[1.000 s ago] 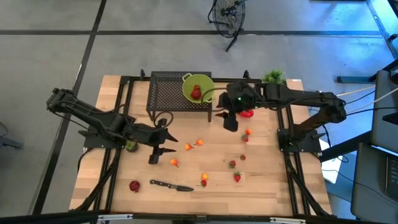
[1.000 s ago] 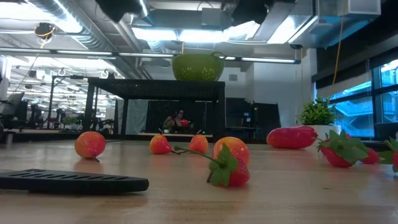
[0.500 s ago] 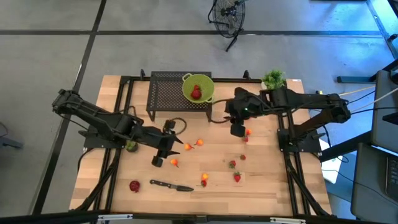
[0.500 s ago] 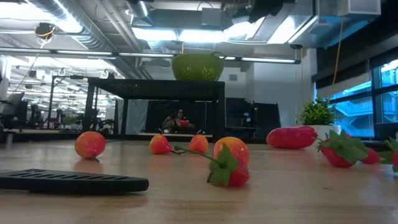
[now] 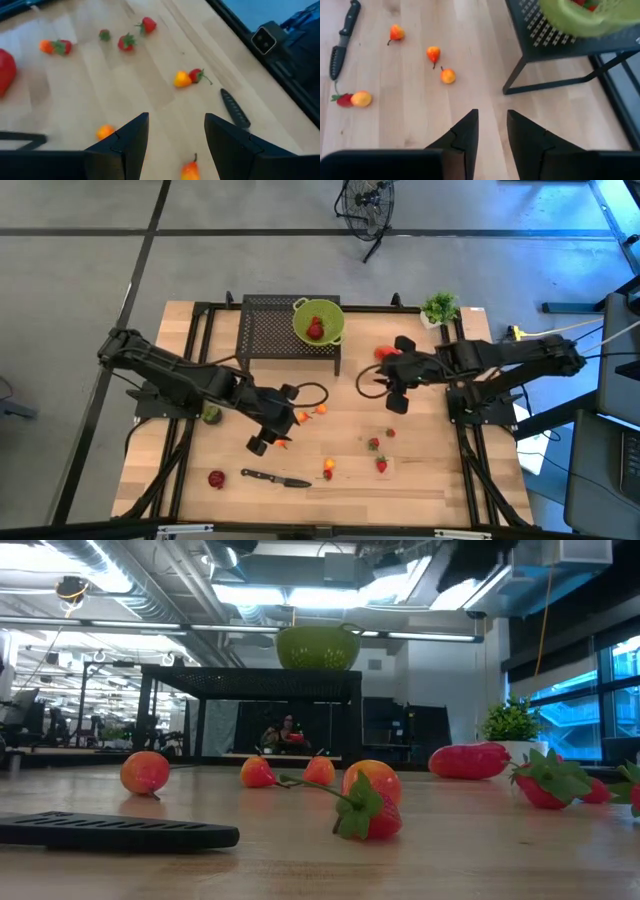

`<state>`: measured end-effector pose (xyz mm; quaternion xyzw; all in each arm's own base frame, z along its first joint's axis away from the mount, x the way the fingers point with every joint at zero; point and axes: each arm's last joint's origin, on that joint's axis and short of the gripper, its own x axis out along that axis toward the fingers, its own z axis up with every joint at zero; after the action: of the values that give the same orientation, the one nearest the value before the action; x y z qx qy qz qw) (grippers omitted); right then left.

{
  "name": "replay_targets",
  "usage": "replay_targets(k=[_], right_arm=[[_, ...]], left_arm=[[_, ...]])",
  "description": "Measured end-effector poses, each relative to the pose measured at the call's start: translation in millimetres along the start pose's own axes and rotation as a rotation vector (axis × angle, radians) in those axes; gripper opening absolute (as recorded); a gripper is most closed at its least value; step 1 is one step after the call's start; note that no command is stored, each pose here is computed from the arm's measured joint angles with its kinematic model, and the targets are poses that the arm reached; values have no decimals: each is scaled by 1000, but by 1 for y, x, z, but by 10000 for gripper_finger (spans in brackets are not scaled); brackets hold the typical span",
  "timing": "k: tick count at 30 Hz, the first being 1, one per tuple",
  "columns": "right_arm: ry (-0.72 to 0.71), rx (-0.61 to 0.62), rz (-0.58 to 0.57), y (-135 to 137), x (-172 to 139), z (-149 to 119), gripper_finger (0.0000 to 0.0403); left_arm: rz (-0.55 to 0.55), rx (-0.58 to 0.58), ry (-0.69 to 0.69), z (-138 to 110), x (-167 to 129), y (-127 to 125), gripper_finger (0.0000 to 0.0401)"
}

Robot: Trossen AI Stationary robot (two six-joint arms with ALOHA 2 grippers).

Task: Pick & Place Fruit
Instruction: Put the pear into the green strainer bowl on the shelf

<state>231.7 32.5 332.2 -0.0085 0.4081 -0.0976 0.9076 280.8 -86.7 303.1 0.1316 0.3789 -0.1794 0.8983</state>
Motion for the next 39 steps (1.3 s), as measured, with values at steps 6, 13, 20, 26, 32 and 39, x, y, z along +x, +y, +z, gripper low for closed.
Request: replay_targets(k=[6, 13, 20, 26, 32, 39], right_arm=[[-38, 43, 26, 1, 1, -25, 97], [-51, 83, -1, 3, 9, -44, 102], [-62, 89, -19, 5, 18, -50, 119], [-84, 90, -13, 5, 17, -48, 132], [-97, 91, -18, 5, 17, -47, 141], [-97, 91, -19, 5, 17, -47, 143]], left_arm=[[8, -16, 57, -5, 7, 5, 209], [-3, -17, 104, -8, 19, 4, 247], [-41, -14, 259, -20, 43, -3, 267], [-79, 1, 399, -33, 66, -11, 265], [-113, 41, 477, -41, 90, -22, 266], [-122, 47, 566, -54, 115, -26, 267]])
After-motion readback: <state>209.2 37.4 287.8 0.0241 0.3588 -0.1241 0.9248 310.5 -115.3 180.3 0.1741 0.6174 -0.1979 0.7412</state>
